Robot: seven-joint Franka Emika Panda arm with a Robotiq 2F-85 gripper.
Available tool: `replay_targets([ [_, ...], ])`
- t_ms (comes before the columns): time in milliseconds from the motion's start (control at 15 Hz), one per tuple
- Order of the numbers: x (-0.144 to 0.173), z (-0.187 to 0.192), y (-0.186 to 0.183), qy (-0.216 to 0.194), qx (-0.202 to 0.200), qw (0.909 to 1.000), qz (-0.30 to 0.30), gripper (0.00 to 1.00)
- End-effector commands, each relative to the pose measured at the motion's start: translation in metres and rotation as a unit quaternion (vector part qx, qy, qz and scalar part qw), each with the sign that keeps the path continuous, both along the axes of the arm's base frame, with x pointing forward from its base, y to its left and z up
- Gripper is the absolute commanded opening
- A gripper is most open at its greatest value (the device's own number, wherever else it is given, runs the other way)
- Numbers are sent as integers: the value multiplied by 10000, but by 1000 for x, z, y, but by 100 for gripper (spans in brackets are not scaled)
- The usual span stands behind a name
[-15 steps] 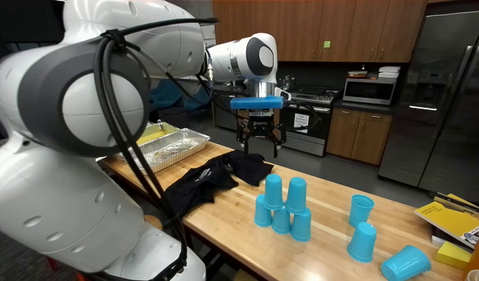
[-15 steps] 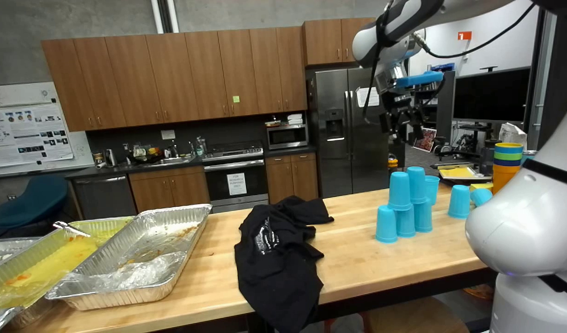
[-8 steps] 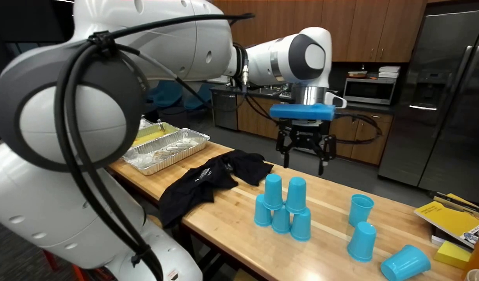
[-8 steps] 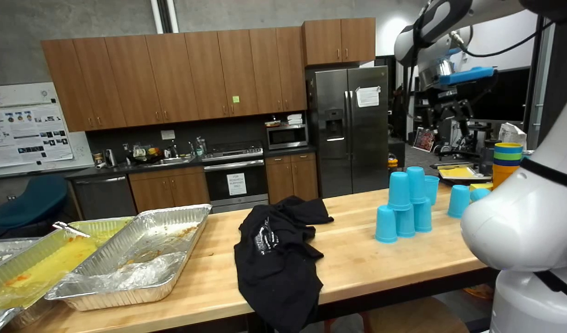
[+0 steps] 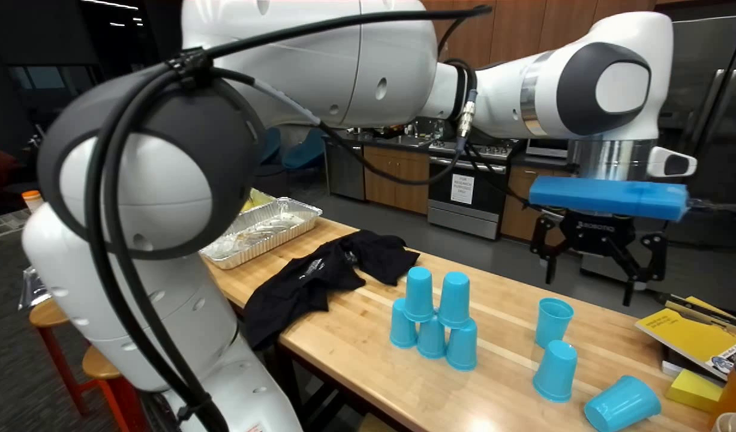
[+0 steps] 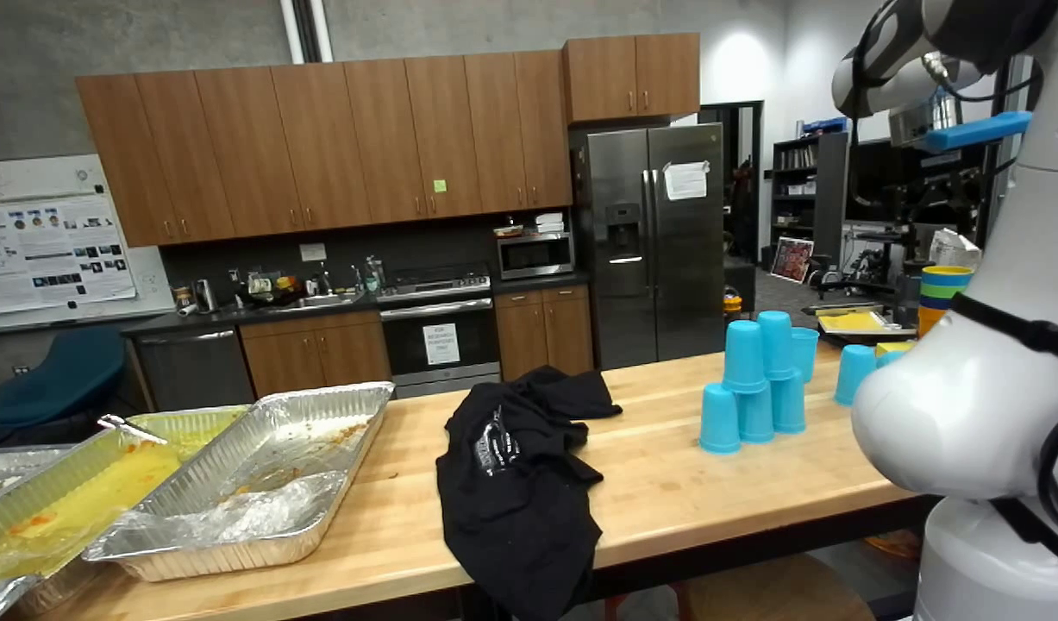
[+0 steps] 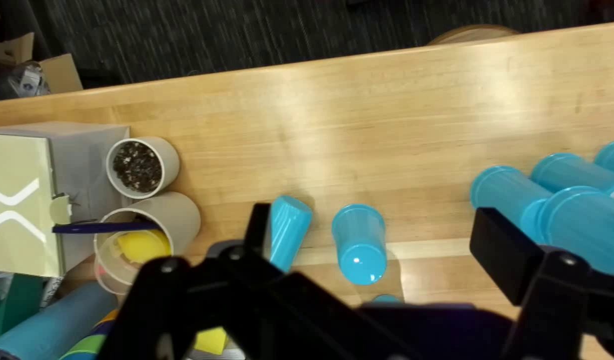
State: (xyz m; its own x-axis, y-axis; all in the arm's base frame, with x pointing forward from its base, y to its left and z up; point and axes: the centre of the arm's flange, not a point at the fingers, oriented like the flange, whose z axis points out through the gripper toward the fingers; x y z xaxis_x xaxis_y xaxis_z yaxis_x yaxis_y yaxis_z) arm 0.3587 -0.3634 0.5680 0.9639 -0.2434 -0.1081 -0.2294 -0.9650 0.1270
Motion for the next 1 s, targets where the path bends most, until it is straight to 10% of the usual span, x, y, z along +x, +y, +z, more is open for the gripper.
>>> replay_targets([
  [0, 16, -4, -41, 21, 6, 9998, 190, 100],
  [933, 74, -65, -23, 884, 244, 9741, 2068, 100],
])
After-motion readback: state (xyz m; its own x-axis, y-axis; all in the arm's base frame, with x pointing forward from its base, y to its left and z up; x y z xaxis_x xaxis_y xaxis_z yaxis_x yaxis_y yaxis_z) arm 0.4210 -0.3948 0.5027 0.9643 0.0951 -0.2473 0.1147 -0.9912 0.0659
